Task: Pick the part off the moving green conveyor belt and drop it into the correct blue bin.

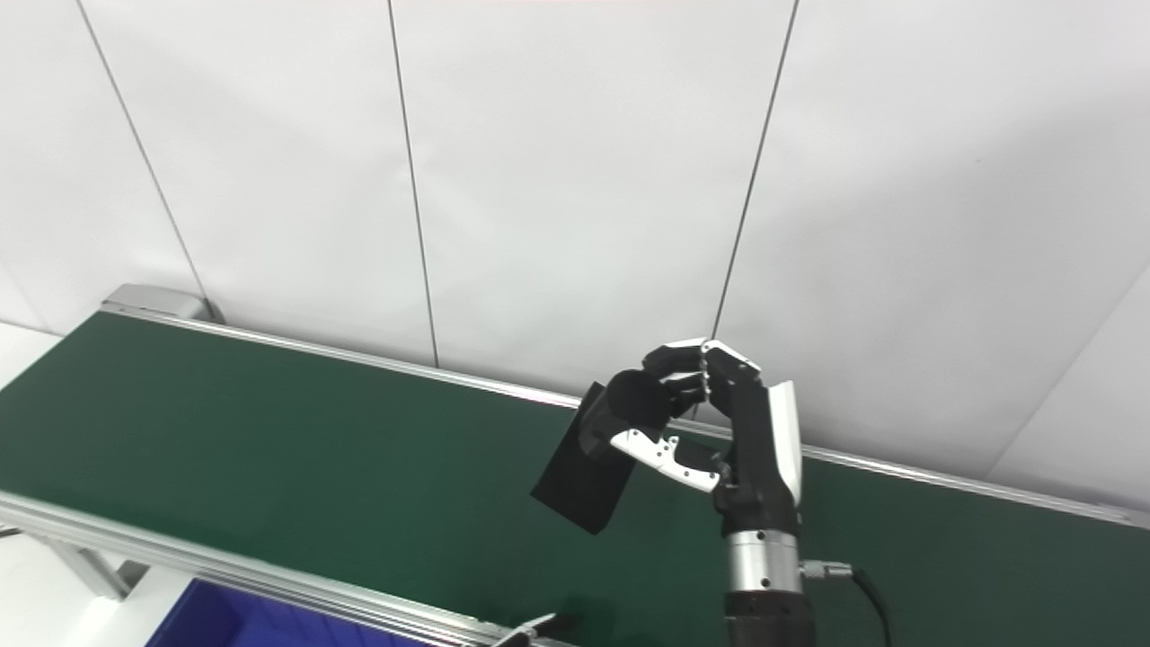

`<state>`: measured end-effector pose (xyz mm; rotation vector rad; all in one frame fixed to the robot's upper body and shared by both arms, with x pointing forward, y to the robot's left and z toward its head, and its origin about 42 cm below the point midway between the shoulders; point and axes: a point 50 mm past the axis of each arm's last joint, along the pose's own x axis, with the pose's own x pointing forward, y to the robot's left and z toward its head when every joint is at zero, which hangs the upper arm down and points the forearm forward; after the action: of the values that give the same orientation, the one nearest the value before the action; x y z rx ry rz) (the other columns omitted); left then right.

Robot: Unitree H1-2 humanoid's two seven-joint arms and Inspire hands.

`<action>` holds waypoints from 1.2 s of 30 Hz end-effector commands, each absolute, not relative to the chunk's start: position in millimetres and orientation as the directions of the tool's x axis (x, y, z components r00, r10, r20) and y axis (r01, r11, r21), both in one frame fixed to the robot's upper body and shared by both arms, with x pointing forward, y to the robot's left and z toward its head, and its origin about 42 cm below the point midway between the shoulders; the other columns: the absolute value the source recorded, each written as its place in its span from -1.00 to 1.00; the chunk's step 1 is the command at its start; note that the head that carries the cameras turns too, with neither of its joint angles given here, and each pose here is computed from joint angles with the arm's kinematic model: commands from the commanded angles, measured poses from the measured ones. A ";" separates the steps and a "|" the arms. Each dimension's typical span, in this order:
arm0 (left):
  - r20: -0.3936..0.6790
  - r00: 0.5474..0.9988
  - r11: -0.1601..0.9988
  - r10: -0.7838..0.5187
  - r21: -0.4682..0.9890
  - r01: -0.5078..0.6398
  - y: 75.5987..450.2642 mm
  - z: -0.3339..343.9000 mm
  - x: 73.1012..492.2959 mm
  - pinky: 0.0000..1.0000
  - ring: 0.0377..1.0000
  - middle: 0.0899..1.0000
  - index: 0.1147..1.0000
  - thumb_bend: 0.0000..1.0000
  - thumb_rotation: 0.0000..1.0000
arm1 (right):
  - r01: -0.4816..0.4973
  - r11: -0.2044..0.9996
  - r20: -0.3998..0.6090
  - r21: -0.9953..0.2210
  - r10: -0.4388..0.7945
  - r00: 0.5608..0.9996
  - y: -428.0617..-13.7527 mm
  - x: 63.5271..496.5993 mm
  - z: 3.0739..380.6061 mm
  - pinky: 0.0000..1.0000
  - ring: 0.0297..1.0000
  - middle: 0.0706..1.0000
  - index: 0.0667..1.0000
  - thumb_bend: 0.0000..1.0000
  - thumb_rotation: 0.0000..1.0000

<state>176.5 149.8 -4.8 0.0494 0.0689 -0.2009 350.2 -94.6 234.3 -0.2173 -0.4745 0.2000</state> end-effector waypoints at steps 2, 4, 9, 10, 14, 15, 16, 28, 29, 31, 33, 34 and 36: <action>0.023 0.983 0.983 -0.182 0.042 0.181 153.7 12.5 187.2 0.50 0.59 0.59 0.70 0.58 0.45 | -0.114 0.969 0.516 -0.219 0.214 0.830 -104.1 343.7 264.9 -0.25 -0.16 -0.07 -0.09 0.04 -1.00; 0.027 0.984 0.983 -0.178 0.040 0.177 154.9 13.8 186.3 0.51 0.59 0.60 0.71 0.58 0.46 | -0.099 0.971 0.527 -0.218 0.202 0.825 -111.6 339.6 270.7 -0.24 -0.16 -0.07 -0.09 0.04 -1.00; 0.040 0.983 0.984 -0.177 0.037 0.176 159.6 17.9 185.1 0.53 0.61 0.61 0.74 0.58 0.52 | -0.056 0.972 0.549 -0.229 0.177 0.817 -125.7 331.1 277.3 -0.25 -0.17 -0.06 -0.09 0.04 -1.00; 0.042 0.983 0.984 -0.178 0.037 0.177 160.6 18.6 185.2 0.55 0.62 0.61 0.75 0.57 0.55 | -0.049 0.972 0.550 -0.230 0.172 0.817 -128.3 329.7 278.2 -0.27 -0.18 -0.07 -0.07 0.04 -1.00; 0.060 0.982 0.984 -0.176 0.040 0.174 168.6 23.7 185.7 0.57 0.63 0.62 0.77 0.60 0.61 | -0.005 0.972 0.548 -0.235 0.136 0.825 -141.5 320.4 282.1 -0.29 -0.18 -0.09 -0.07 0.04 -1.00; 0.065 0.982 0.984 -0.175 0.038 0.173 170.4 25.3 186.0 0.57 0.63 0.62 0.77 0.59 0.62 | 0.006 0.972 0.547 -0.233 0.126 0.828 -145.1 317.6 282.3 -0.29 -0.18 -0.09 -0.08 0.04 -1.00; 0.071 0.982 0.985 -0.172 0.033 0.170 172.6 27.1 186.2 0.57 0.63 0.62 0.77 0.58 0.61 | 0.017 0.972 0.546 -0.234 0.117 0.829 -148.5 314.5 282.9 -0.30 -0.19 -0.08 -0.07 0.04 -1.00; 0.114 0.978 0.984 -0.176 0.016 0.175 197.4 48.8 191.8 0.54 0.59 0.59 0.75 0.50 0.54 | 0.107 0.957 0.524 -0.269 0.053 0.850 -181.7 268.5 279.8 -0.43 -0.26 -0.07 0.00 0.03 -1.00; 0.115 0.978 0.984 -0.176 0.017 0.175 198.7 50.8 192.3 0.54 0.59 0.59 0.75 0.50 0.54 | 0.114 0.959 0.516 -0.260 0.038 0.856 -183.6 263.6 277.3 -0.43 -0.25 -0.07 0.00 0.03 -1.00; 0.113 0.978 0.984 -0.176 0.018 0.175 200.4 54.4 193.1 0.54 0.59 0.59 0.74 0.51 0.54 | 0.126 0.961 0.500 -0.247 0.015 0.866 -186.7 255.6 272.6 -0.37 -0.23 -0.08 -0.01 0.03 -1.00; 0.111 0.978 0.985 -0.175 0.018 0.174 202.4 57.4 193.5 0.54 0.59 0.59 0.74 0.54 0.54 | 0.137 0.960 0.489 -0.246 0.000 0.872 -188.3 249.7 269.6 -0.37 -0.23 -0.07 -0.02 0.03 -1.00; 0.110 0.978 0.984 -0.176 0.018 0.175 203.1 59.1 193.9 0.54 0.60 0.59 0.74 0.55 0.54 | 0.144 0.959 0.477 -0.245 -0.010 0.879 -190.2 244.8 266.0 -0.38 -0.23 -0.06 -0.02 0.03 -1.00; 0.109 0.978 0.984 -0.178 0.018 0.177 204.2 61.7 194.0 0.53 0.59 0.59 0.74 0.56 0.54 | 0.154 0.958 0.463 -0.242 -0.025 0.886 -192.4 238.2 261.8 -0.33 -0.20 -0.06 -0.06 0.03 -1.00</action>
<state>190.0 201.5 49.7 0.0214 -0.0677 -0.1769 244.0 -192.6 250.8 -0.2887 -0.4293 -0.0735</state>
